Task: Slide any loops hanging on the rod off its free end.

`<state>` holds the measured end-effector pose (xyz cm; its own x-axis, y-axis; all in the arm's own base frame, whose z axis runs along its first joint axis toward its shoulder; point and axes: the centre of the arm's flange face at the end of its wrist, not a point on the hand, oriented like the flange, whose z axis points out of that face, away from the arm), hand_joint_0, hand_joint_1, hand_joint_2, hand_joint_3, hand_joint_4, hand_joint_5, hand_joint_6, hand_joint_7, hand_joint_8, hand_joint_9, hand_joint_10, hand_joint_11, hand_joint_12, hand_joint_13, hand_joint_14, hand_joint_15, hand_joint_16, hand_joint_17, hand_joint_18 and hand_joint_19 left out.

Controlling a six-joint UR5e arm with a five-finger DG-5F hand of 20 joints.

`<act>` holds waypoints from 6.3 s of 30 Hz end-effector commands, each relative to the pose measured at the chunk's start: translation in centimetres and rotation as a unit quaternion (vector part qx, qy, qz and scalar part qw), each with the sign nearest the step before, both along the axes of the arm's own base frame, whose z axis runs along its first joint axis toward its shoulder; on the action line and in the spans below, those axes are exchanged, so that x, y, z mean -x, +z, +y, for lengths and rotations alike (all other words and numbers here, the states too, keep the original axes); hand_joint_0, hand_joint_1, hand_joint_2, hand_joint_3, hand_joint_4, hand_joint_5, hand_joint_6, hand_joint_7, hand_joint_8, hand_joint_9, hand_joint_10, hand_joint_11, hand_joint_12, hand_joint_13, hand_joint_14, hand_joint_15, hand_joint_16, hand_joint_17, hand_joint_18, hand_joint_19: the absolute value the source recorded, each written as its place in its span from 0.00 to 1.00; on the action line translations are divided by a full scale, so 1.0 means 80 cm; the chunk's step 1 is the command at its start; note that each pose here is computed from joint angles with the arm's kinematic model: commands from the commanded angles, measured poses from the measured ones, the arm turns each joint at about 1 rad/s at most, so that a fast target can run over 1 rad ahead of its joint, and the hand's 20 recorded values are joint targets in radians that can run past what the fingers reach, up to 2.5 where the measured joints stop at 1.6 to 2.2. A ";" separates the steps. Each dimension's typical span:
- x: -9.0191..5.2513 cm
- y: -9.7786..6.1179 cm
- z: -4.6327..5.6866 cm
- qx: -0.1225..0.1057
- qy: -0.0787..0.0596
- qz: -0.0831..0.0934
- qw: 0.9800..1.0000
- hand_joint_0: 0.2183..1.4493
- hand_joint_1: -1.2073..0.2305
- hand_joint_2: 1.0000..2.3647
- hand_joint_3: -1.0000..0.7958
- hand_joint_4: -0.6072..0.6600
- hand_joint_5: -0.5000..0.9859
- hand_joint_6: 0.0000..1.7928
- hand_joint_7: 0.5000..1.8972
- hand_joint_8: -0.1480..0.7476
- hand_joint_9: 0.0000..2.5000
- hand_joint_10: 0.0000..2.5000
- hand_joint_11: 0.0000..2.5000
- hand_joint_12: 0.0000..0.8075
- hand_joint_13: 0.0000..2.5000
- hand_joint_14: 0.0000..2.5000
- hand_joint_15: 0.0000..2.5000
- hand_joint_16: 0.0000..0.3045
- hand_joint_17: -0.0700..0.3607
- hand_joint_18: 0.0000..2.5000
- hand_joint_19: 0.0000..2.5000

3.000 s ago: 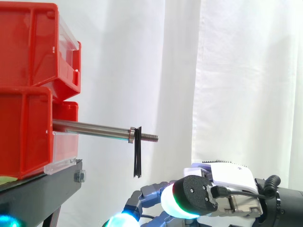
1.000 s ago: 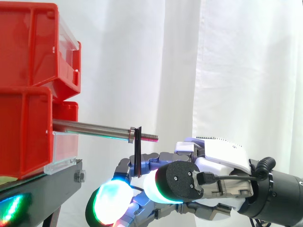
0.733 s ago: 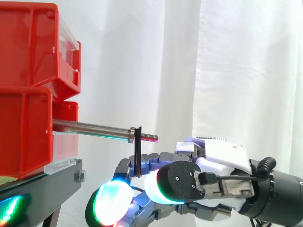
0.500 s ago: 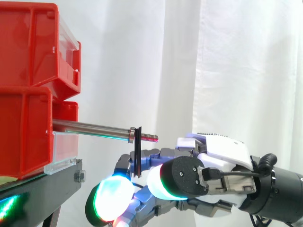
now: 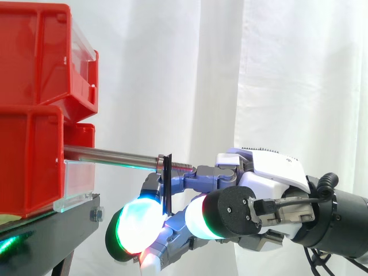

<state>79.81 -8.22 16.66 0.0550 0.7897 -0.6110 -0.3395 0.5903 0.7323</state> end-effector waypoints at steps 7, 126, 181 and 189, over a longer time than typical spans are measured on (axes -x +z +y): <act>0.001 0.000 -0.008 -0.001 -0.004 0.001 1.000 0.30 0.41 0.01 0.32 0.66 0.22 0.38 0.55 0.52 0.32 0.00 0.09 0.37 0.28 0.00 0.00 0.15 0.40 0.28 0.09; 0.104 0.109 -0.027 -0.178 -0.038 0.281 0.942 0.31 0.33 0.01 0.36 0.62 0.20 0.49 0.61 0.53 0.31 0.00 0.09 0.37 0.29 0.00 0.01 0.15 0.39 0.29 0.09; 0.109 0.110 -0.035 -0.225 -0.045 0.291 0.929 0.32 0.37 0.00 0.28 0.63 0.20 0.48 0.56 0.50 0.31 0.00 0.10 0.35 0.29 0.00 0.02 0.14 0.38 0.27 0.09; 0.110 0.110 -0.037 -0.225 -0.046 0.291 0.929 0.31 0.50 0.00 0.30 0.61 0.22 0.47 0.58 0.51 0.33 0.00 0.10 0.34 0.29 0.00 0.02 0.14 0.38 0.28 0.10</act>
